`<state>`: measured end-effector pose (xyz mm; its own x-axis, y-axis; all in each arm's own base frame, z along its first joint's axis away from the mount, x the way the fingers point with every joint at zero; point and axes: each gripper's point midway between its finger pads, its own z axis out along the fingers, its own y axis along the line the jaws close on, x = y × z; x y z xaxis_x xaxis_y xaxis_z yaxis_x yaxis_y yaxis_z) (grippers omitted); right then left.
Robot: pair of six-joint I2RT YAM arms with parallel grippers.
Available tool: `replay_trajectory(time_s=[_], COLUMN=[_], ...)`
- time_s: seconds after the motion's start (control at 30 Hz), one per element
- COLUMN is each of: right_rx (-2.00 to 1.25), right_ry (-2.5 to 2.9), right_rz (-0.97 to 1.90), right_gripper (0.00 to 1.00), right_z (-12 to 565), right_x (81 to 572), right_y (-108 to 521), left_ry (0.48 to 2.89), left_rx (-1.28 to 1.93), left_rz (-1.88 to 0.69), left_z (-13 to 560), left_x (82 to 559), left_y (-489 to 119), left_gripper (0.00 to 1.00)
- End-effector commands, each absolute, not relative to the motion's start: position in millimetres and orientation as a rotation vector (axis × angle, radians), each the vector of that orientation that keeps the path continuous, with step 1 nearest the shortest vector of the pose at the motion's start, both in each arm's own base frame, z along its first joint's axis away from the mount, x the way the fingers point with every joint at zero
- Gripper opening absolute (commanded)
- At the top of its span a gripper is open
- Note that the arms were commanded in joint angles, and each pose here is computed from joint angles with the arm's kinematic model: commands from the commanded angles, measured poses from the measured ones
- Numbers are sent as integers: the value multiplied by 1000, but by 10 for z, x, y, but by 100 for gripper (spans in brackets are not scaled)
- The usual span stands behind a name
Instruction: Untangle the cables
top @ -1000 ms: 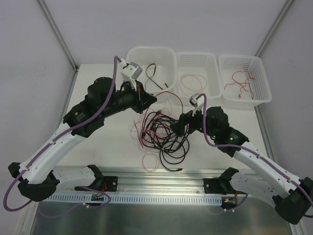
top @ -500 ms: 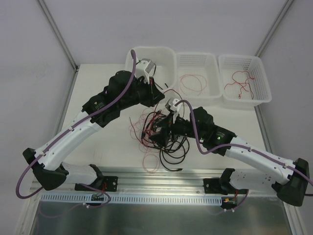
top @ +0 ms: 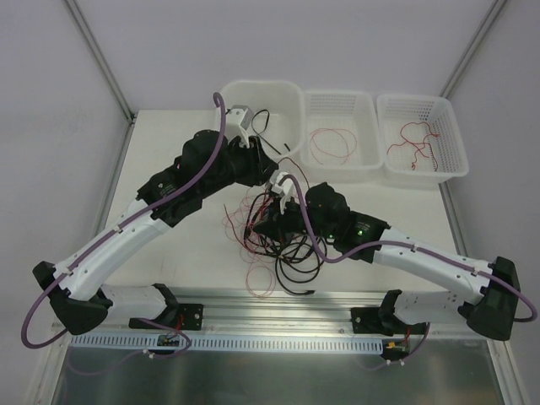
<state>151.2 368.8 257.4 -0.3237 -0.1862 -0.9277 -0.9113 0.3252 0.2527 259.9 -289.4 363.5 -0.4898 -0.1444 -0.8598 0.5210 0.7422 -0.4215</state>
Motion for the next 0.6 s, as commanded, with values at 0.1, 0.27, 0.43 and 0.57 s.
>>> replay_trajectory(time_s=[0.1,0.27,0.43,0.57], right_rx=[-942,-853,-740,-600], right_ry=[1704,1725,1742,1715], right_rz=[895,725,564,416], right_gripper=[1,1,1,1], right_z=[3148,3639,4080,4533], right_x=[1558,1673,1777,1954], right_y=[3254,2806,2239,1746], left_ry=[1847,1802,1798,1844], left_rx=[252,280,284,255], left_rz=[-735,-656,-537,-447], left_z=[3667,3690,3518,3197], left_x=[2585,2557,2604,2660], left_y=[-2631,-2439,-2120,-1829], left_gripper=[66,99,99,99])
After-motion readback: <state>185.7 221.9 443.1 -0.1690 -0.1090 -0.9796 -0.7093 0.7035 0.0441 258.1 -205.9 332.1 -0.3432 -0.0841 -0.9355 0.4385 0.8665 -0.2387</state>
